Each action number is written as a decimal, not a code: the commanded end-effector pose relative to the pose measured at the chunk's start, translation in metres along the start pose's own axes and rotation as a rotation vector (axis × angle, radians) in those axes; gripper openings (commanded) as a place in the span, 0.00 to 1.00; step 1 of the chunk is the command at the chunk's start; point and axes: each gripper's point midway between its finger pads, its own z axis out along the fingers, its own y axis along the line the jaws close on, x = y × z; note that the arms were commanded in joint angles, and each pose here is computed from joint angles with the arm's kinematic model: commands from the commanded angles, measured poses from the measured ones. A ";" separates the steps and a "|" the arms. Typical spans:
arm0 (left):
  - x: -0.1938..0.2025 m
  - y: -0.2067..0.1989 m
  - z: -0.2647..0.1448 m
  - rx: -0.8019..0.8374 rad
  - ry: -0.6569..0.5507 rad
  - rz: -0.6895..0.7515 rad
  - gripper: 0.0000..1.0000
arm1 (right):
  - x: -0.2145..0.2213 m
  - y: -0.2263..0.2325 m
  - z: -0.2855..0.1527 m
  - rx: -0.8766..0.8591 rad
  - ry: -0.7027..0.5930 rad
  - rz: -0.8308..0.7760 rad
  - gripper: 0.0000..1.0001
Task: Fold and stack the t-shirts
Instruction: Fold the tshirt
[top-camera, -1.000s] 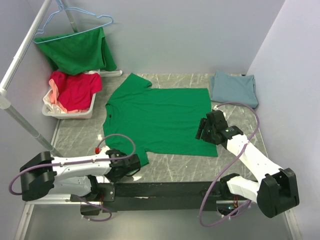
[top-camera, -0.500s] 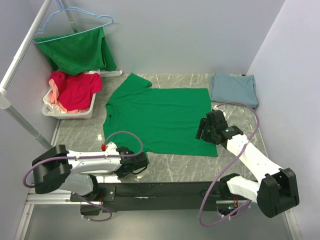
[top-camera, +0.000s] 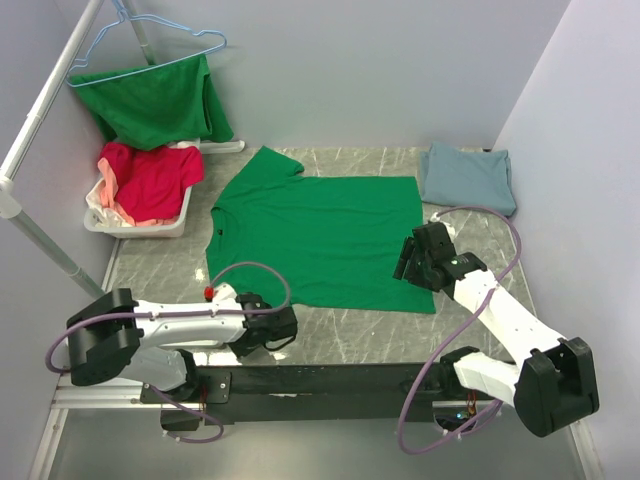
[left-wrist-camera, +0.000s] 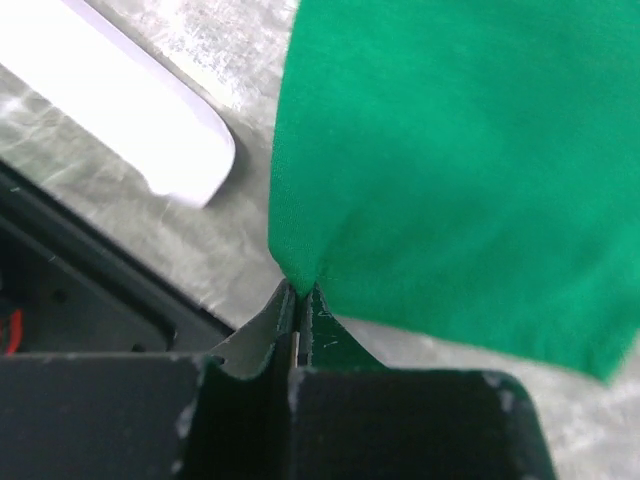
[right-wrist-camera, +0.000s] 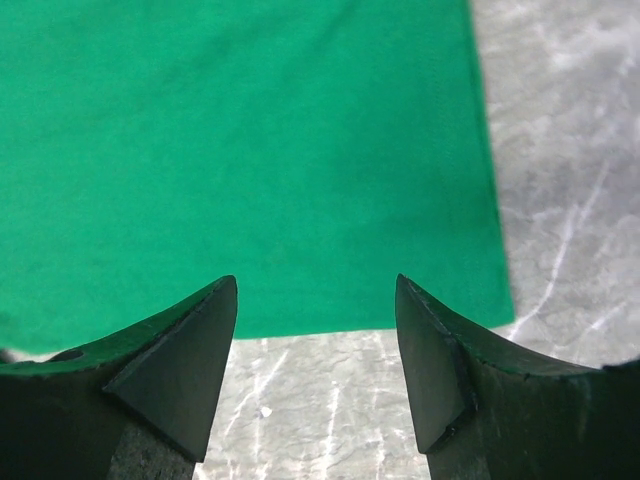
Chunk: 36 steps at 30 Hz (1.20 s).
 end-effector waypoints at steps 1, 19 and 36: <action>-0.016 -0.003 -0.034 0.019 -0.057 -0.036 0.01 | 0.009 -0.020 0.003 0.097 -0.004 0.032 0.71; -0.050 -0.022 -0.060 0.173 -0.168 -0.105 0.01 | 0.042 -0.045 0.033 0.257 0.083 0.238 0.65; -0.103 -0.046 -0.060 0.150 -0.315 -0.118 0.01 | 0.042 -0.080 0.026 0.359 0.038 0.345 0.67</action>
